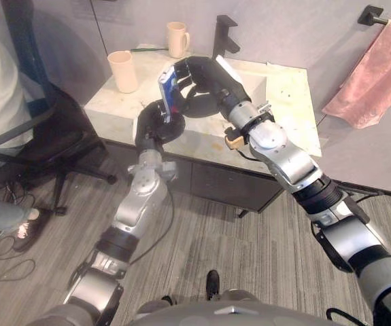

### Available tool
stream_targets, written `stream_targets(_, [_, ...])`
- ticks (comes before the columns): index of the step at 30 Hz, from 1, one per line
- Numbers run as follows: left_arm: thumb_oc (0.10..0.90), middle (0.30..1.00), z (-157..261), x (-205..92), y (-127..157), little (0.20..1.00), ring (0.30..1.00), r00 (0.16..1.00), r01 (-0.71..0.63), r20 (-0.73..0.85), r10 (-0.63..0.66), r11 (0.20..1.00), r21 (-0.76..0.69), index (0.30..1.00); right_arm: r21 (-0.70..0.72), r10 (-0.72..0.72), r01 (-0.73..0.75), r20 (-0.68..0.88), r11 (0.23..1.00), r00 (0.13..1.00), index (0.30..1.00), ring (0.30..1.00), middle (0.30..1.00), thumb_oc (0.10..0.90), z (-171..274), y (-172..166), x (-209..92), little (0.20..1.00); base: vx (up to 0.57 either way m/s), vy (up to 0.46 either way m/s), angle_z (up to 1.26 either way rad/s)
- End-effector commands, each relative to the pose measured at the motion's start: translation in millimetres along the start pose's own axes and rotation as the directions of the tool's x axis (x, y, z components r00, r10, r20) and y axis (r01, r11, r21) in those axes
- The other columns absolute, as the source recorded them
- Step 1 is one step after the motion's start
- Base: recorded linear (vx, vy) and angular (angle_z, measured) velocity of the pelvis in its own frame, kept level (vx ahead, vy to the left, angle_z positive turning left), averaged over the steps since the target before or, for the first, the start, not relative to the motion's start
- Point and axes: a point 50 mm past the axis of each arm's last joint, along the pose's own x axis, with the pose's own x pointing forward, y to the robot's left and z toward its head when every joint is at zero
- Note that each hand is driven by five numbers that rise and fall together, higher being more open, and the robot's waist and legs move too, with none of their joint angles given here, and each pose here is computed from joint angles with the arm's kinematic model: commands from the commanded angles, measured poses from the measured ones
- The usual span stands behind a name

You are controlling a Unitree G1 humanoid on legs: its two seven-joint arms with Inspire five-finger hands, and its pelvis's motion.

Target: Organize the bathroom.

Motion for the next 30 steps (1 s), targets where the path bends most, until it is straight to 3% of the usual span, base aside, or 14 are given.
stream_targets(1, [0.8, 0.9, 30.0, -4.6, 32.2, 0.9, 0.9, 0.973, -0.113, 0.201, 0.114, 0.993, -0.014, 0.9, -0.084, -0.126, 0.157, 0.298, 0.984, 0.946, 0.3, 0.3, 0.3, 0.4, 62.3, -42.0, -0.9, 0.3, 0.01, 0.035, 0.2])
stream_targets(8, [0.8, 0.9, 22.8, -13.6, 69.2, 0.9, 0.9, 0.967, -0.187, 0.173, 0.185, 0.982, -0.003, 0.9, -0.102, -0.153, 0.19, 0.291, 0.976, 0.944, 0.3, 0.3, 0.3, 0.4, 62.2, -51.3, 7.1, 0.3, 0.1, 0.262, 0.21])
stream_targets(13, [0.8, 0.9, 15.8, -17.9, 77.1, 0.9, 0.9, 0.977, -0.164, 0.141, 0.162, 0.986, 0.005, 0.9, -0.135, -0.206, 0.254, 0.296, 0.958, 0.933, 0.3, 0.3, 0.3, 0.4, 65.7, -69.9, 2.4, 0.3, 0.1, 0.399, 0.19])
stream_targets(22, [0.8, 0.9, 7.2, -13.7, 69.6, 0.9, 0.9, 0.994, -0.091, 0.068, 0.086, 0.993, 0.069, 0.9, -0.142, -0.418, 0.517, 0.431, 0.844, 0.8, 0.3, 0.3, 0.3, 0.4, 77.1, -97.4, -27.1, 0.3, 0.08, 0.367, 0.35])
stream_targets(30, [0.8, 0.9, -3.6, -17.9, 73.4, 0.9, 0.9, 0.998, -0.054, 0.018, 0.052, 0.993, 0.102, 0.9, -0.133, -0.522, 0.688, 0.554, 0.713, 0.649, 0.3, 0.3, 0.3, 0.4, 101.7, -108.1, -32.1, 0.3, 0.12, 0.182, 0.17])
